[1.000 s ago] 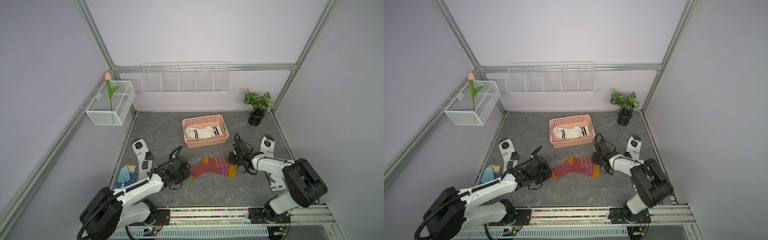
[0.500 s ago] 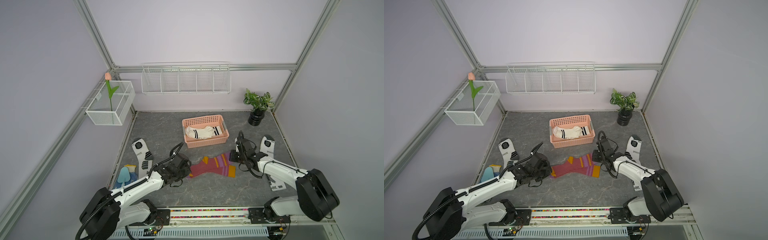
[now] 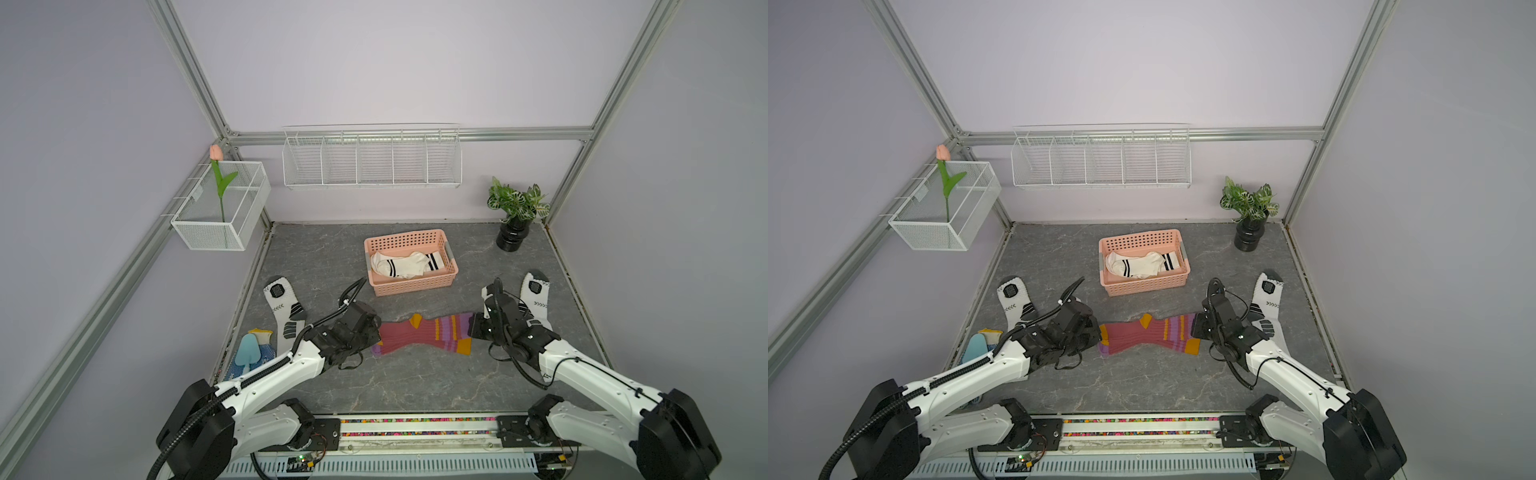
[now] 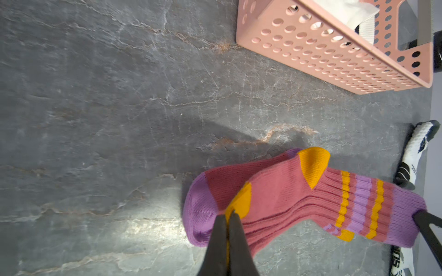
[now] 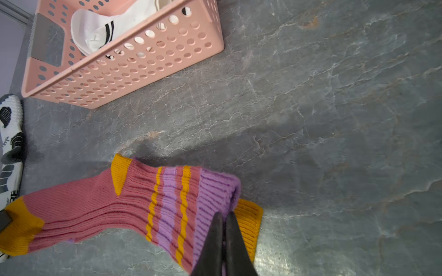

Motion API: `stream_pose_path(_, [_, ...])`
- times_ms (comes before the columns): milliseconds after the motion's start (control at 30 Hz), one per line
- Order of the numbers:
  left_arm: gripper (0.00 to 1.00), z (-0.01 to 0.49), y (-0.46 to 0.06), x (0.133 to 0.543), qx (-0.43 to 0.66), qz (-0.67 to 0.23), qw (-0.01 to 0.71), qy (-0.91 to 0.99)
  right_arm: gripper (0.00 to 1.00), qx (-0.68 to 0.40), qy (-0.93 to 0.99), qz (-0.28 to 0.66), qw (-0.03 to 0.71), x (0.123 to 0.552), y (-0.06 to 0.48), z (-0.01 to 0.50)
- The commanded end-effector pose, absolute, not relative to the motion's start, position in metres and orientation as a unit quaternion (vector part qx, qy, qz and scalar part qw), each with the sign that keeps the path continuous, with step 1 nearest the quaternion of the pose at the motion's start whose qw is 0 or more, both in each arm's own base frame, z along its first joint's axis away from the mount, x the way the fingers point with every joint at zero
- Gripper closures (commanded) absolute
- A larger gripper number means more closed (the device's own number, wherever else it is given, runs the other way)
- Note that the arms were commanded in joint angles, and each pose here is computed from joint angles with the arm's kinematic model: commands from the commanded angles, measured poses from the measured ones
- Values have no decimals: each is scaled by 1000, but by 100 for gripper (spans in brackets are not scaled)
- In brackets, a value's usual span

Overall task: Place the socks together as a pair
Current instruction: Adjust the sock to the sock.

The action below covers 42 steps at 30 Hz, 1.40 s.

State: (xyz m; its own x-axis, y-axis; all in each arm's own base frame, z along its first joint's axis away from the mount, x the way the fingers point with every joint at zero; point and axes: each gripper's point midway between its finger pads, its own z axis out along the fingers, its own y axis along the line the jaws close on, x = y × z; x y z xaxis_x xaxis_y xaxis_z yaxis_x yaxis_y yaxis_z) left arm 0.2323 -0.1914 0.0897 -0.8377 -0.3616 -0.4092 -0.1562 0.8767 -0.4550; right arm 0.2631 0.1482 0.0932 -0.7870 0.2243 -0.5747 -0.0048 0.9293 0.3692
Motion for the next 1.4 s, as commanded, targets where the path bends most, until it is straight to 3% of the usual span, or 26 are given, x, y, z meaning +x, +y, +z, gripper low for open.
stream_pose_path(0, [100, 94, -189, 239, -131, -195, 265, 935, 93, 76, 928, 173, 321, 260, 144, 88])
stream_pose_path(933, [100, 61, -183, 229, -127, -163, 227, 952, 84, 82, 945, 150, 278, 246, 138, 55])
stream_pose_path(1067, [100, 57, -181, 227, -127, -156, 221, 954, 69, 94, 945, 146, 277, 242, 133, 50])
stream_pose_path(1300, [100, 43, -174, 221, -132, -138, 209, 959, 58, 94, 948, 146, 268, 240, 134, 47])
stream_pose_path(1367, [92, 42, -175, 221, -129, -139, 208, 960, 57, 95, 947, 150, 267, 241, 135, 47])
